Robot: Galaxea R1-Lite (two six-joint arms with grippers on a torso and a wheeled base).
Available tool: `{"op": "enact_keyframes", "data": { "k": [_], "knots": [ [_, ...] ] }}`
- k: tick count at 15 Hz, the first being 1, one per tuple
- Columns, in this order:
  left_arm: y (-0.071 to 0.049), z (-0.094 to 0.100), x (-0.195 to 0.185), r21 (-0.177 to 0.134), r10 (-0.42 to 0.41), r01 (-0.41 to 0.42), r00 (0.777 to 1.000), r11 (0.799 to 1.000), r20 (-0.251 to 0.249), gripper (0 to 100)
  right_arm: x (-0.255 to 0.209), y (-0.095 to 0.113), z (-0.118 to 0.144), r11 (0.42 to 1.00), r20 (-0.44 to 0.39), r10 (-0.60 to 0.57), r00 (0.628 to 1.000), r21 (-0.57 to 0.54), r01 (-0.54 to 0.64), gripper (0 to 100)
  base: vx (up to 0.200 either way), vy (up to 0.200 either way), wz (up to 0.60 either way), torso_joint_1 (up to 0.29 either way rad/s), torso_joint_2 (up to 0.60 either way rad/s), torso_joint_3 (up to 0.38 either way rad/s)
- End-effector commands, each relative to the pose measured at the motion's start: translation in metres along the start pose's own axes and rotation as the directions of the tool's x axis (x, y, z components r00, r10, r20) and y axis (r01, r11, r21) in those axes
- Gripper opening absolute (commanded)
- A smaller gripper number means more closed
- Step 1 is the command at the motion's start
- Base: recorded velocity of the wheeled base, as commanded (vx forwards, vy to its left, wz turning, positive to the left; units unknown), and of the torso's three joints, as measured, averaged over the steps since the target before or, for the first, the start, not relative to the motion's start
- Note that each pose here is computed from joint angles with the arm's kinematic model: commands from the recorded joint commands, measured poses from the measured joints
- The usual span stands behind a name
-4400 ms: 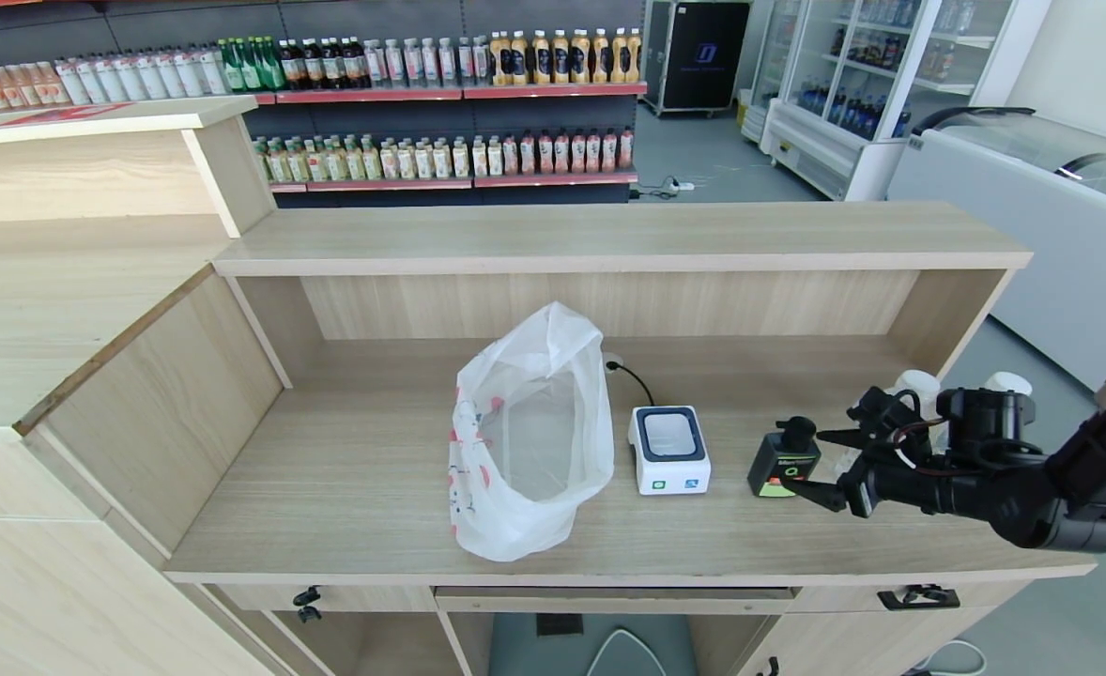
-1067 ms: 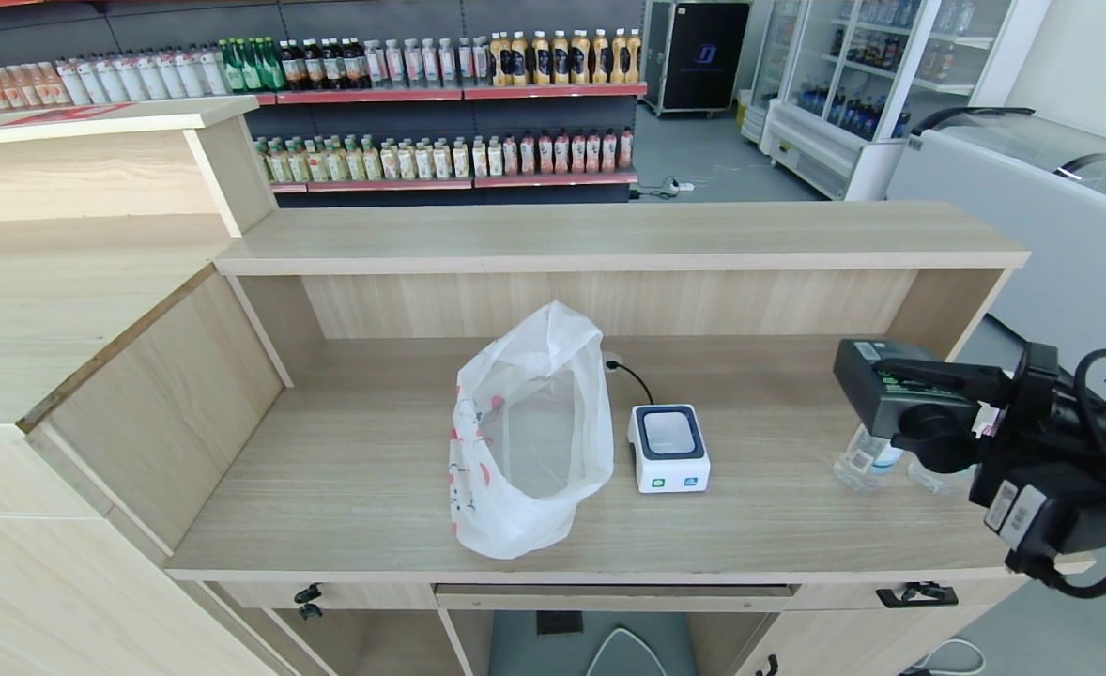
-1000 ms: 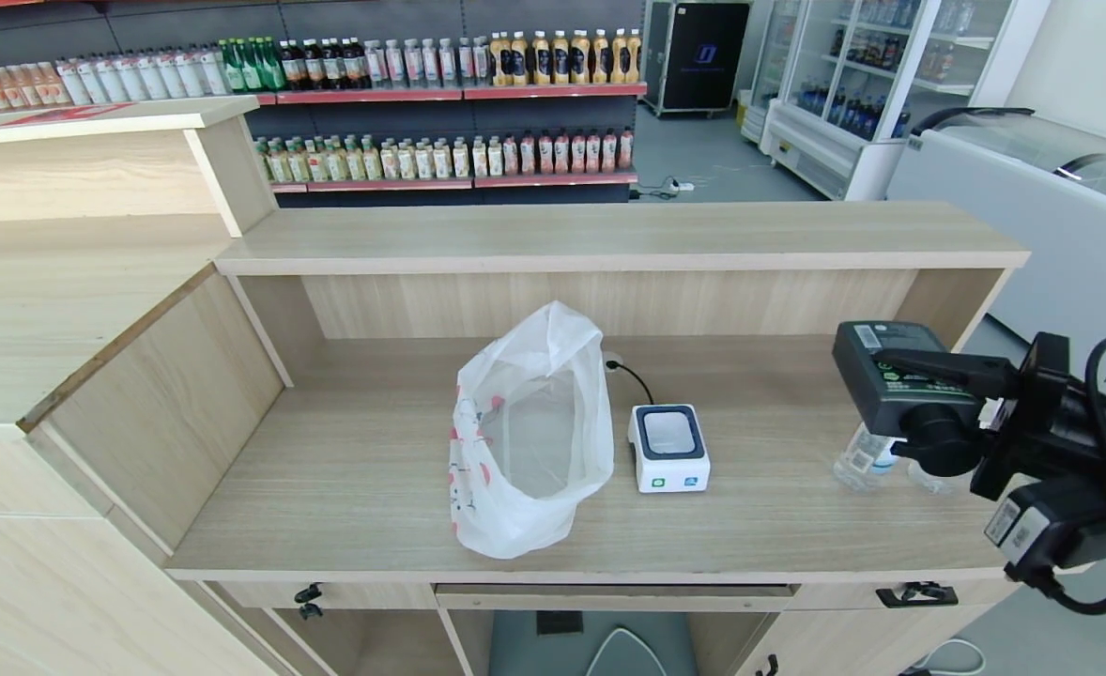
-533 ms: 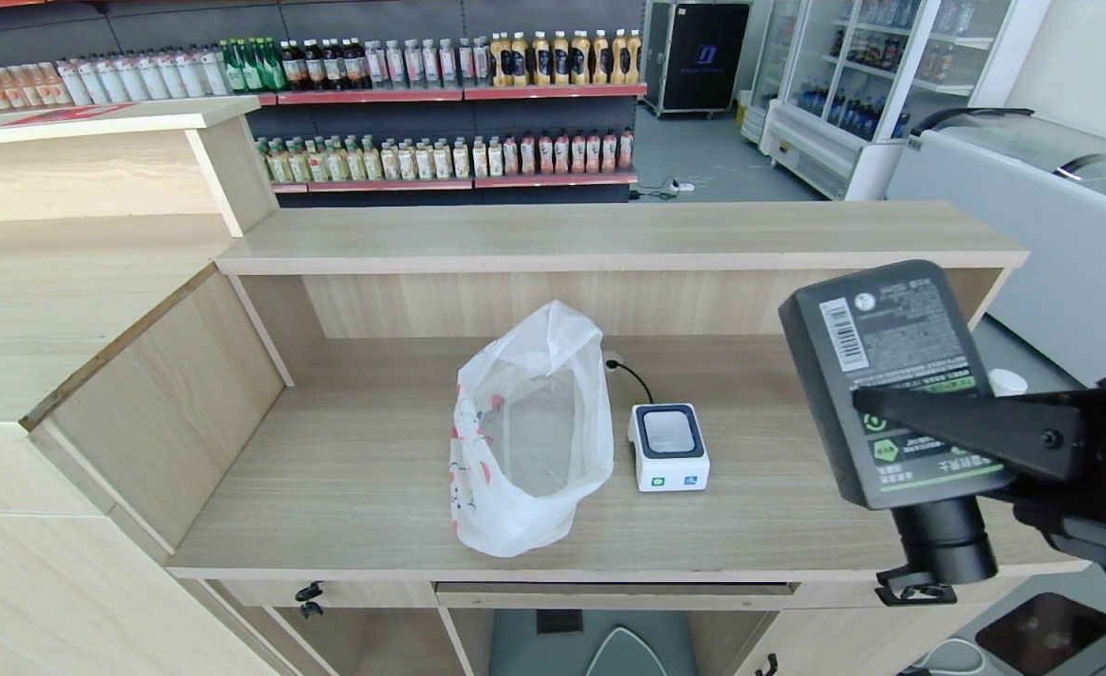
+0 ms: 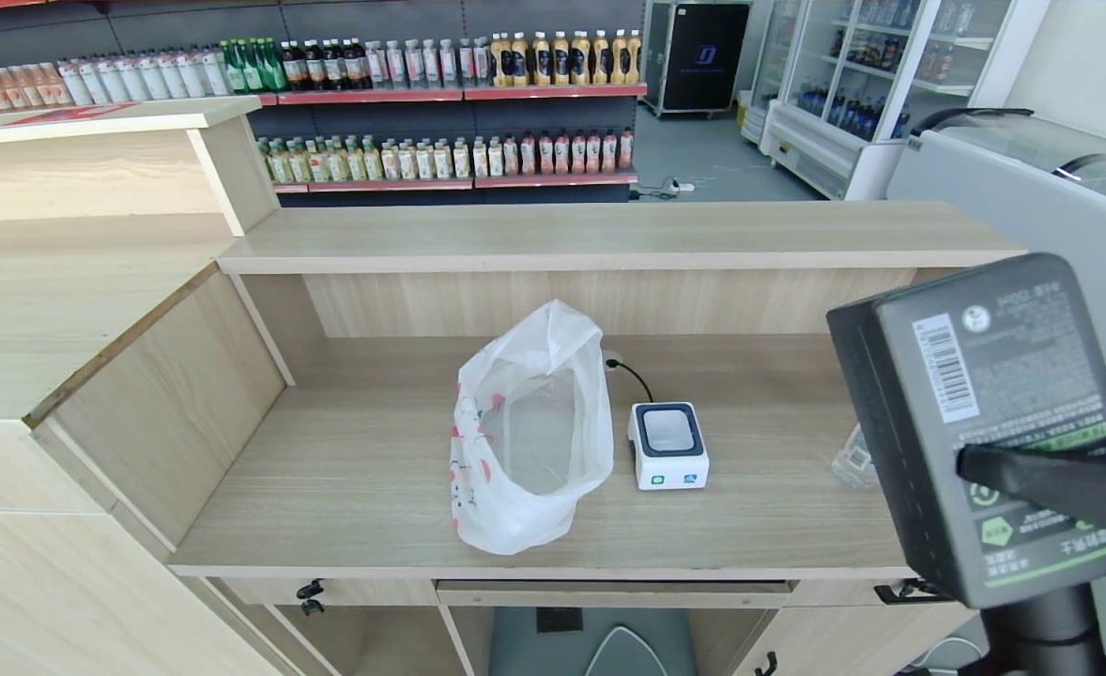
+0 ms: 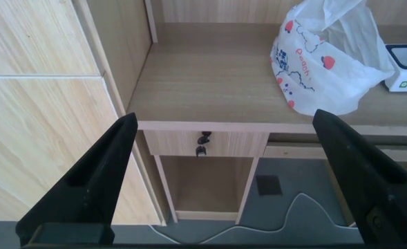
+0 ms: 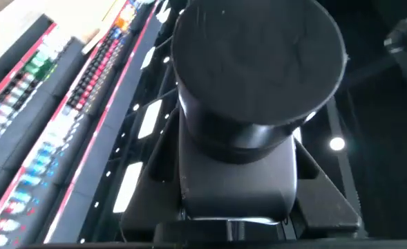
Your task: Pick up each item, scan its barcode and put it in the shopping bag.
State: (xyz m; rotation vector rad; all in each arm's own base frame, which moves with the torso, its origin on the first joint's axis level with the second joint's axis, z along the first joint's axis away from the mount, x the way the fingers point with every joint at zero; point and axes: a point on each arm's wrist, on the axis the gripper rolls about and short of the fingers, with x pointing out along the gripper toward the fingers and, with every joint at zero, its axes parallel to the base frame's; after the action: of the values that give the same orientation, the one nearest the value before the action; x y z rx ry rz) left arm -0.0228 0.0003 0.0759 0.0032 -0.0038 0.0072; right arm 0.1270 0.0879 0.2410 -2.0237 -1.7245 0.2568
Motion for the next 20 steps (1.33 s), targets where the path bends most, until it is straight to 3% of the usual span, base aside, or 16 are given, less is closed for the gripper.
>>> {"op": "enact_keyframes", "data": {
  "k": [1,8,20],
  "knots": [
    [0.000,0.000,0.000,0.000,0.000,0.000,1.000,1.000,0.001,100,-0.001,-0.009,0.000,0.999,0.002,-0.037,0.999,-0.009,0.037,0,0.000,0.000,0.00,0.000,0.00,0.000],
    [0.000,0.000,0.000,0.000,0.000,0.000,1.000,1.000,0.001,100,-0.019,-0.042,-0.005,0.996,-0.021,-0.079,0.997,0.041,0.079,0,0.000,0.000,0.00,0.000,0.00,0.000],
    [0.000,0.000,0.000,0.000,0.000,0.000,1.000,1.000,0.001,100,-0.027,-0.048,0.002,0.996,0.003,-0.060,0.998,0.073,0.060,0,0.000,0.000,0.00,0.000,0.00,0.000]
  ]
}}
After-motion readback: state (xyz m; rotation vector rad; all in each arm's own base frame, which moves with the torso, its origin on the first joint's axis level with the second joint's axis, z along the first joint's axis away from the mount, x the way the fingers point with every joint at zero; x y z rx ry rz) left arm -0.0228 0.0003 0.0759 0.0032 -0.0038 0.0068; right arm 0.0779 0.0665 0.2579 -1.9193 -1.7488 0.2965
